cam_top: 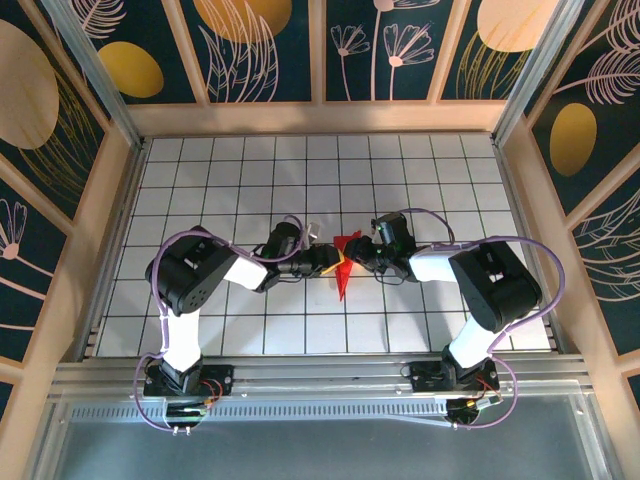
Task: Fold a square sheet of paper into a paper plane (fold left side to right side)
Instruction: Fold the wing for the fifth time at the center of the table.
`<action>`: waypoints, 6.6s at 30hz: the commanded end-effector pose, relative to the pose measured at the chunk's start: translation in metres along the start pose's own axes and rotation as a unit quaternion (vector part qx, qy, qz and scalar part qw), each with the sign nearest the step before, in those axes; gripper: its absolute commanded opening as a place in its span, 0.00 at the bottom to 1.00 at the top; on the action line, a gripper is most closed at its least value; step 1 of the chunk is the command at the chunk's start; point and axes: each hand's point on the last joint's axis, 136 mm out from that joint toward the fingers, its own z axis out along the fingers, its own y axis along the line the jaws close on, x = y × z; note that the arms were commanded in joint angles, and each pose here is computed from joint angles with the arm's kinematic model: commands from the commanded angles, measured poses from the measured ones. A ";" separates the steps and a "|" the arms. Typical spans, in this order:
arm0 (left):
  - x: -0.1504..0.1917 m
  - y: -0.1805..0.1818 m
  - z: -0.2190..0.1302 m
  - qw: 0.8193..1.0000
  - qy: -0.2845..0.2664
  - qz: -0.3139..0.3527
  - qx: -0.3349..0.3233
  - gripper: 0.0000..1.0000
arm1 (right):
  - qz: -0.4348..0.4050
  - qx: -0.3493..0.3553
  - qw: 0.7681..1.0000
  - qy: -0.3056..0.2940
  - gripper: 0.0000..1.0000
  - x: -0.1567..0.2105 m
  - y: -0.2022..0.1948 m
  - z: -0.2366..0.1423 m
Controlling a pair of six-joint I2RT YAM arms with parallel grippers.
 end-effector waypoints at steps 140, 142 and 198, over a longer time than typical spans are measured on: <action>0.007 0.094 -0.014 0.980 -0.035 -0.061 -0.184 0.02 | -0.028 0.055 0.996 0.067 0.00 0.014 -0.038 0.014; 0.002 0.080 -0.014 0.984 -0.041 -0.047 -0.167 0.07 | -0.023 0.059 0.995 0.075 0.00 0.020 -0.044 0.015; 0.059 0.020 0.001 0.980 0.126 0.018 -0.155 0.04 | -0.021 0.072 0.993 0.092 0.00 0.035 -0.057 0.014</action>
